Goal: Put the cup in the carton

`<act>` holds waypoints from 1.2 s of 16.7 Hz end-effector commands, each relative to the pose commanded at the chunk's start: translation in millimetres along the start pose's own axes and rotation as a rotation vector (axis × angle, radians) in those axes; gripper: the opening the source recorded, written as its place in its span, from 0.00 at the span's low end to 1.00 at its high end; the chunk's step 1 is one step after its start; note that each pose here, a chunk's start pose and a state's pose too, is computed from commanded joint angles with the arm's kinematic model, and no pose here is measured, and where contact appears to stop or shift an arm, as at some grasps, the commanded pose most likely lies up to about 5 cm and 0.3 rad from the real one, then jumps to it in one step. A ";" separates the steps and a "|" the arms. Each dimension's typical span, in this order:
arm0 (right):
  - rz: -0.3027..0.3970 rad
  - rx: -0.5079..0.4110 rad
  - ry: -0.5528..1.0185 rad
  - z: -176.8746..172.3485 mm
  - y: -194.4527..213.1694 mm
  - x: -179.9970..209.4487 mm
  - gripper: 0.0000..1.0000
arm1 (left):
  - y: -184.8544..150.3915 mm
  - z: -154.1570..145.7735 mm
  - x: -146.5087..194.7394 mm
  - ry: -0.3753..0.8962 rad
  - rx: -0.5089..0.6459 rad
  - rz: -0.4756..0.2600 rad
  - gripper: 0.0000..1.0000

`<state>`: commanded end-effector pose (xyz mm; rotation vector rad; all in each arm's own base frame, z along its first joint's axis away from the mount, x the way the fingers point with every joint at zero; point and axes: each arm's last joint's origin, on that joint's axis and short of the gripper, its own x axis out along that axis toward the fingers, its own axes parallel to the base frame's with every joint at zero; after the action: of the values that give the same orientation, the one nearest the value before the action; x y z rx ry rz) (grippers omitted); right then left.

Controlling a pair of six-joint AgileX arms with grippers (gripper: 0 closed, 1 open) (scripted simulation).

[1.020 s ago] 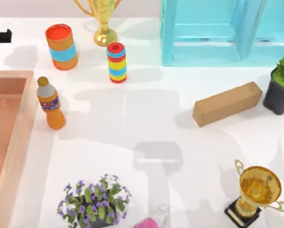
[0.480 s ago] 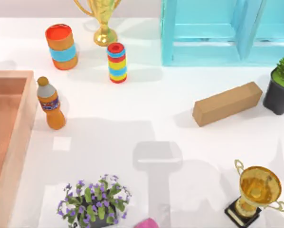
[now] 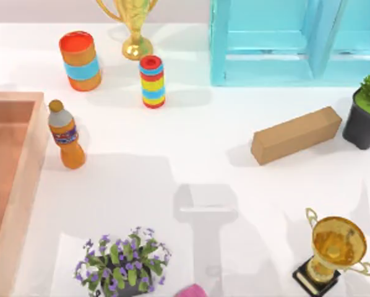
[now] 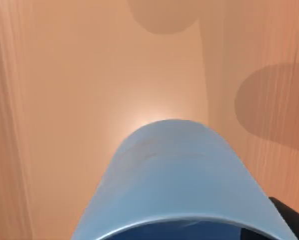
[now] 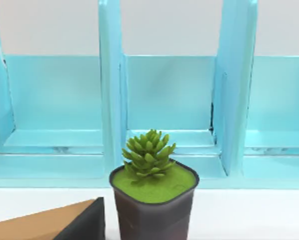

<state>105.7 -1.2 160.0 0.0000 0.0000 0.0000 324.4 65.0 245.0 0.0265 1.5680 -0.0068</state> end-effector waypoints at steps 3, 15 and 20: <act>0.000 0.000 0.000 0.0 0.0 0.0 1.00 | 2.3 -2.1 24.1 0.002 -0.001 0.000 0.00; 0.000 0.000 0.000 0.0 0.0 0.0 1.00 | 4.5 -2.6 32.4 0.006 -0.001 -0.002 0.53; 0.000 0.000 0.000 0.0 0.0 0.0 1.00 | 4.5 -2.6 32.4 0.006 -0.001 -0.002 0.90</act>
<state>105.7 -1.2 160.0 0.0000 0.0000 0.0000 322.0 70.0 212.7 0.0236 1.5745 -0.0074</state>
